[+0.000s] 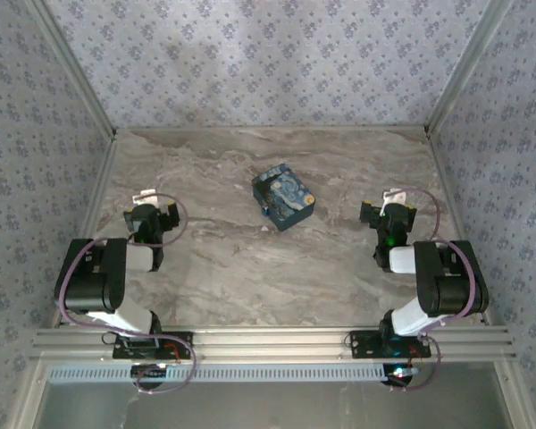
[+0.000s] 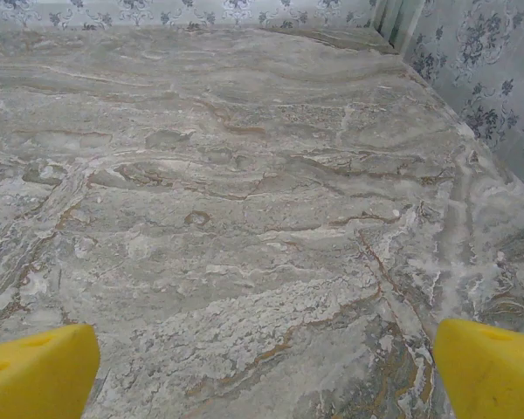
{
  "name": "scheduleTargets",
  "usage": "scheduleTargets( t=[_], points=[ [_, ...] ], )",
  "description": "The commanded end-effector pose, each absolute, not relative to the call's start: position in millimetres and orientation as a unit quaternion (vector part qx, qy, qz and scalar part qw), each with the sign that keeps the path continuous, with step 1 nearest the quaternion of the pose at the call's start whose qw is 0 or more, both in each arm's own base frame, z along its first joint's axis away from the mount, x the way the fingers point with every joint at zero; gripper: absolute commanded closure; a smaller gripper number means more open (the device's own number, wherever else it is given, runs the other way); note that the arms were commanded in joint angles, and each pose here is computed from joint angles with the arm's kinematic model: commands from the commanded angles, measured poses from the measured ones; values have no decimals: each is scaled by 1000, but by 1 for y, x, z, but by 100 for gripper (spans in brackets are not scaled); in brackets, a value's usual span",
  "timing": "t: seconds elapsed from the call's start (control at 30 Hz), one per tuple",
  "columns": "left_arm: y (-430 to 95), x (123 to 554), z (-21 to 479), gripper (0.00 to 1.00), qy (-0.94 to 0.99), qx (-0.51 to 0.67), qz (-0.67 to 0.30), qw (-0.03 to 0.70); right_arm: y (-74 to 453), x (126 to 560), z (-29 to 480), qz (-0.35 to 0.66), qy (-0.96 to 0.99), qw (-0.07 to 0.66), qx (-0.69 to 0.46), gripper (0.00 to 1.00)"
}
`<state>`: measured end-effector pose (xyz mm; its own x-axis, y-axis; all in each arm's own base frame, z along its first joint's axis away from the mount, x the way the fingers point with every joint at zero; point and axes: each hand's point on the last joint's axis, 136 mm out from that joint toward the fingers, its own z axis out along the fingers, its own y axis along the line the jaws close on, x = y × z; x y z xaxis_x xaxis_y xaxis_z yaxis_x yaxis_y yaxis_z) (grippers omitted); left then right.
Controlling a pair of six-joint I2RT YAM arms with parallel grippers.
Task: Unlock the padlock with the key
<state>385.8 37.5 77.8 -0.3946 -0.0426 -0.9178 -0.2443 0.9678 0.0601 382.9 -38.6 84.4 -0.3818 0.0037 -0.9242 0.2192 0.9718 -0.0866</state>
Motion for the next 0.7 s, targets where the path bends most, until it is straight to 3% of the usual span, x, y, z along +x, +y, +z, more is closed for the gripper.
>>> scheduleTargets(
  t=[0.0, 0.67],
  points=[
    [39, 390, 93, 2, 815, -96, 91, 565, -40, 385, 89, -96, 819, 561, 71, 0],
    [28, 397, 104, 2, 830, -67, 62, 550, -30, 386, 102, -106, 825, 554, 47, 0]
  ],
)
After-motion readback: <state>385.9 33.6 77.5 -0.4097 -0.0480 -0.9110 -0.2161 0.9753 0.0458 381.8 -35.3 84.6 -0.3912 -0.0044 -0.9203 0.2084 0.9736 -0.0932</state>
